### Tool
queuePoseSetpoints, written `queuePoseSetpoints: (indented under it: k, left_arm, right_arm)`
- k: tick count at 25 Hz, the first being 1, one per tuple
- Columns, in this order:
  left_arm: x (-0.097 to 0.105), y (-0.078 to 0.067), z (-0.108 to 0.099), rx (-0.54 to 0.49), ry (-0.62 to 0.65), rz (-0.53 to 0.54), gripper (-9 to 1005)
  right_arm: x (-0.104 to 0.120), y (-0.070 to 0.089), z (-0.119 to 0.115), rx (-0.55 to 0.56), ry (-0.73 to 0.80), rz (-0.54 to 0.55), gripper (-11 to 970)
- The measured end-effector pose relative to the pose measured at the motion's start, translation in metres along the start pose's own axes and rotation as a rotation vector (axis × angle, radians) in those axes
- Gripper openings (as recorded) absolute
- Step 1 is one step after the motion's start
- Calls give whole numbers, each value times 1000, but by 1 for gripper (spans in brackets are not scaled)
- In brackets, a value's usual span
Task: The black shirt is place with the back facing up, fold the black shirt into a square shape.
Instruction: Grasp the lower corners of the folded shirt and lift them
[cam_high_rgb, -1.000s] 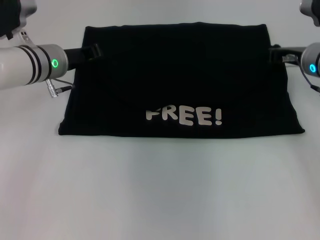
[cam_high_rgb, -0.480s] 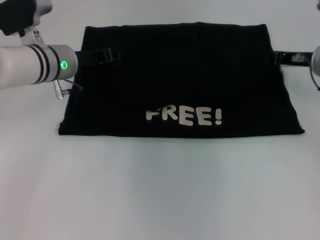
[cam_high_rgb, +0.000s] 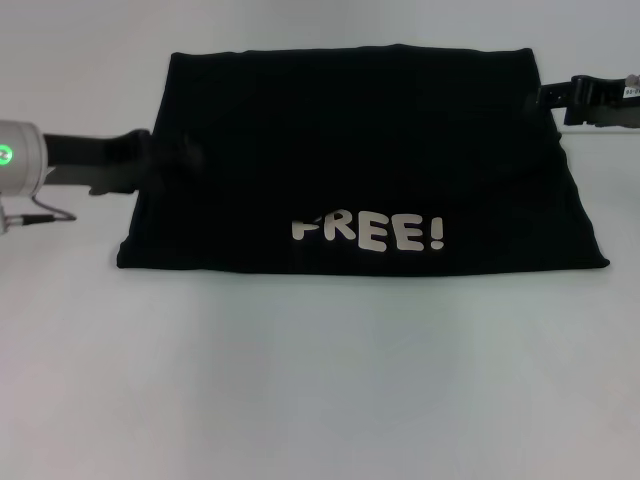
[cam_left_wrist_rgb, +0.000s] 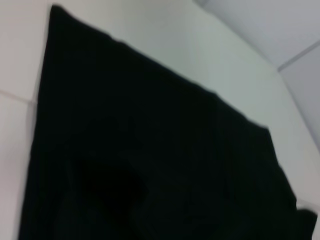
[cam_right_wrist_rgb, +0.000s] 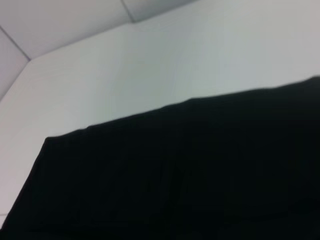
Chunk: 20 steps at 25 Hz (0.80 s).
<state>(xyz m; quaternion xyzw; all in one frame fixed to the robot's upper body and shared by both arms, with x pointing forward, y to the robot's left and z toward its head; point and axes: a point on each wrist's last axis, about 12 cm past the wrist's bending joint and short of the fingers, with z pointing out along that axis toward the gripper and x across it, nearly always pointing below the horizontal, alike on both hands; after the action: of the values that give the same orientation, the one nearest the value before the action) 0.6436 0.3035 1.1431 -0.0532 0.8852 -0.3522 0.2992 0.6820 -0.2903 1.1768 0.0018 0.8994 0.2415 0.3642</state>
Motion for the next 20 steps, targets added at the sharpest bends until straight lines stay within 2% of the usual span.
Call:
queuePoseSetpoints:
  k: [2,3,12,18,20]
  left_arm:
    - [3,5,-5,-2,30,10,761]
    - [5,7,-7,-6,48,9,767]
    - [13,32,-17,-102,78,-41,819]
    - [18,41,-12,-149,63,-62,652]
    - [19,43,-10,-164,53,-69,627]
  right_arm:
    - [-1,1,-3,-13,26,14,626]
    - [-2,1,-4,-18,37,20,698]
    - [2,-6,-9,-21,81,58,718]
    - [2,-8,-11,-24,81,68,717]
    - [2,-8,-11,-25,80,69,717]
